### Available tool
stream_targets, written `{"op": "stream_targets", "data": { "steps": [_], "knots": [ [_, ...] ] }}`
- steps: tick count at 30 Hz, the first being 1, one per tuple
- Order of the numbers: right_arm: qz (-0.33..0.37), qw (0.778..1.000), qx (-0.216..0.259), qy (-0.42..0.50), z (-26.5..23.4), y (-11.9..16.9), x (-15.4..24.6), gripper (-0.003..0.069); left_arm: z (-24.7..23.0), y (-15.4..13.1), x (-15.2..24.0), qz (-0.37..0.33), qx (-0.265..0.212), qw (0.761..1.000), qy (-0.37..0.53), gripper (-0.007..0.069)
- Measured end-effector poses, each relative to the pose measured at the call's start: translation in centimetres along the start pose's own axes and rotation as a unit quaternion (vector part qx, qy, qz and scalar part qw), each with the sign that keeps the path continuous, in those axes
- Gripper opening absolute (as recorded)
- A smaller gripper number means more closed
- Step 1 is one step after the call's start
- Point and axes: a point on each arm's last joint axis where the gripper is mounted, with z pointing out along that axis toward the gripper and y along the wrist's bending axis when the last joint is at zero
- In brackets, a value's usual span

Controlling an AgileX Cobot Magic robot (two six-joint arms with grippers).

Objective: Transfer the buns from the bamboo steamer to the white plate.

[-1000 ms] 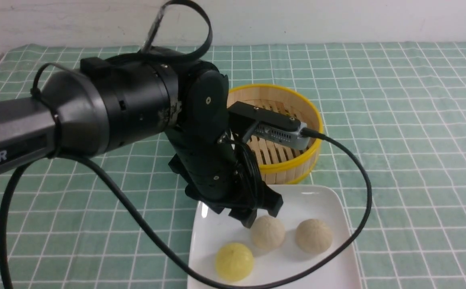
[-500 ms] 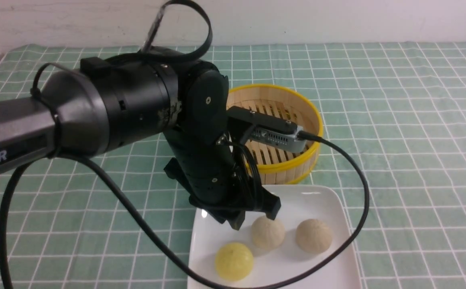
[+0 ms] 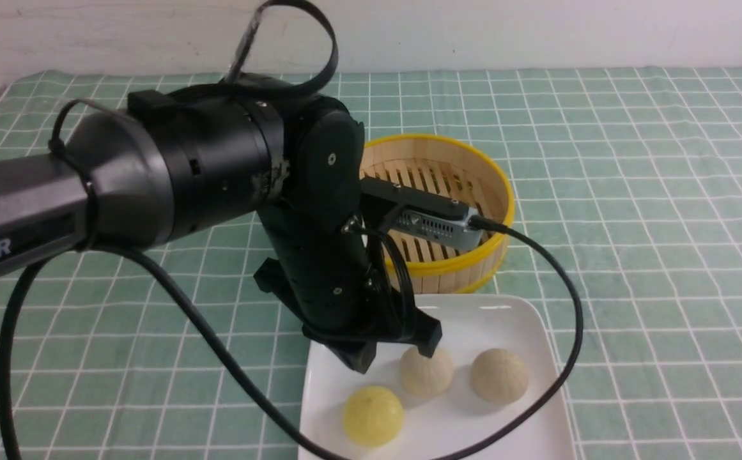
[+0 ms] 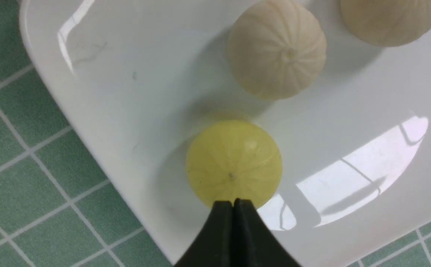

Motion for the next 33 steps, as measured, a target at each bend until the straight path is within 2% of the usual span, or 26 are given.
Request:
{"op": "stream_targets", "data": {
  "steps": [6,9,14,19,26,33],
  "knots": [
    [0.017,0.994,0.101,0.041,1.5,-1.4,4.7,0.002,-0.6,0.3,0.2,0.011,-0.016,1.0,-0.004,0.0001],
    [0.014,0.989,0.129,0.071,2.1,-2.1,6.7,0.0024,-2.0,0.5,0.4,0.021,-0.03,0.999,-0.026,0.0001],
    [0.0,0.985,0.141,0.099,2.8,-2.6,9.2,0.003,-5.4,1.0,1.2,0.037,-0.051,0.995,-0.073,0.0001],
    [-0.006,0.987,0.145,0.07,3.1,-2.8,9.2,0.0033,-9.4,1.5,3.0,0.044,-0.075,0.99,-0.113,0.0001],
    [0.003,0.981,0.183,0.064,3.0,-3.1,9.2,0.0033,-15.0,2.7,6.3,0.018,-0.113,0.976,-0.187,0.0001],
    [0.003,0.98,0.189,0.063,2.9,-3.2,9.2,0.0037,-17.7,4.5,10.6,-0.01,-0.165,0.955,-0.246,0.0001]
  ]
}}
